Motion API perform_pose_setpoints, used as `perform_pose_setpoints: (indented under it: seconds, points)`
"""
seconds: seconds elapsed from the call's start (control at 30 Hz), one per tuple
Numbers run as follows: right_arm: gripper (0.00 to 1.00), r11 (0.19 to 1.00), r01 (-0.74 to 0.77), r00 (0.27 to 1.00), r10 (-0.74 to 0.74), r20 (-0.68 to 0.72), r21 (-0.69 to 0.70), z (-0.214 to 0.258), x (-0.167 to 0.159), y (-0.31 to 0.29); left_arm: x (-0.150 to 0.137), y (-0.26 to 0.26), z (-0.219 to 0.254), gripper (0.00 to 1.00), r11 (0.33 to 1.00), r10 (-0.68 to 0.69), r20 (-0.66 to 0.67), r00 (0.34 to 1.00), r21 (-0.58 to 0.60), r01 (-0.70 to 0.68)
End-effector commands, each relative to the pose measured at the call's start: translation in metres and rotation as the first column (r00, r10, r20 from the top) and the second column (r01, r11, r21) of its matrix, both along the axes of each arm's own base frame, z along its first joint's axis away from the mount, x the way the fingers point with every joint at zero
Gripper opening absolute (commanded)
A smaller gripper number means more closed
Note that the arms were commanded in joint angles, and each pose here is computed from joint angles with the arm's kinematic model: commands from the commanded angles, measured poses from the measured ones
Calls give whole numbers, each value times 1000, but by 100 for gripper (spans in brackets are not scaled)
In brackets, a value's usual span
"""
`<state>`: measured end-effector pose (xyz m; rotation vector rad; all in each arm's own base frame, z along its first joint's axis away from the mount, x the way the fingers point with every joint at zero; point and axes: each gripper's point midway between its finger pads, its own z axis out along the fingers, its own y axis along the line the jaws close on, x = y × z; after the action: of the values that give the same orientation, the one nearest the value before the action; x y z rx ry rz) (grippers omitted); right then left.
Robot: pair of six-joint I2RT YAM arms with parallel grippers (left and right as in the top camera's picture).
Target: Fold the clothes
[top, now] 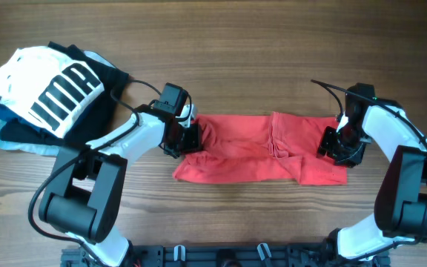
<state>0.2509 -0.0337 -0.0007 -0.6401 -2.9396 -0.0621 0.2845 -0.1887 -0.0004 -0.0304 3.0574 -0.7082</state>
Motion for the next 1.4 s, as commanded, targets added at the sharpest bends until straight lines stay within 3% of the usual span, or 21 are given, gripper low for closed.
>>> perform_pose_setpoints:
  seconds: [0.0, 0.2, 0.37, 0.47, 0.63, 0.8, 0.93, 1.13, 1.37]
  points:
    - [50, 999, 12, 1000, -13, -14, -43, 5, 6, -13, 1, 24, -5, 4, 998, 30, -3, 1000, 51, -30]
    - [55, 997, 9, 986, 4, 167, -75, 79, 42, -20, 36, 103, 37, 4, 962, 176, 151, 973, 182, -202]
    - [58, 993, -47, 961, 74, 266, -106, 118, 44, -21, 61, 165, 80, 4, 906, 217, 279, 936, 300, -299]
    - [59, 993, -45, 956, 75, 284, -109, 128, 39, -20, 78, 174, 113, 4, 896, 242, 319, 916, 289, -337]
    - [59, 994, -47, 963, 72, 260, -101, 126, 33, -18, 71, 111, 149, 4, 966, 150, 276, 949, 163, -200]
    - [59, 994, -49, 963, 71, 260, -93, 126, 32, -17, 35, 27, 147, 4, 990, -17, 221, 975, 139, -15]
    - [59, 996, -51, 962, 70, 265, -76, 126, 33, -14, 8, -35, 147, 6, 982, -157, 254, 954, 143, 123]
    - [59, 996, -57, 962, 72, 265, -63, 126, 32, -12, -4, -91, 115, 8, 947, -301, 278, 912, 196, 253]
    - [59, 996, -80, 958, 89, 271, -45, 126, 33, -8, -6, -112, 92, 11, 935, -340, 267, 902, 202, 292]
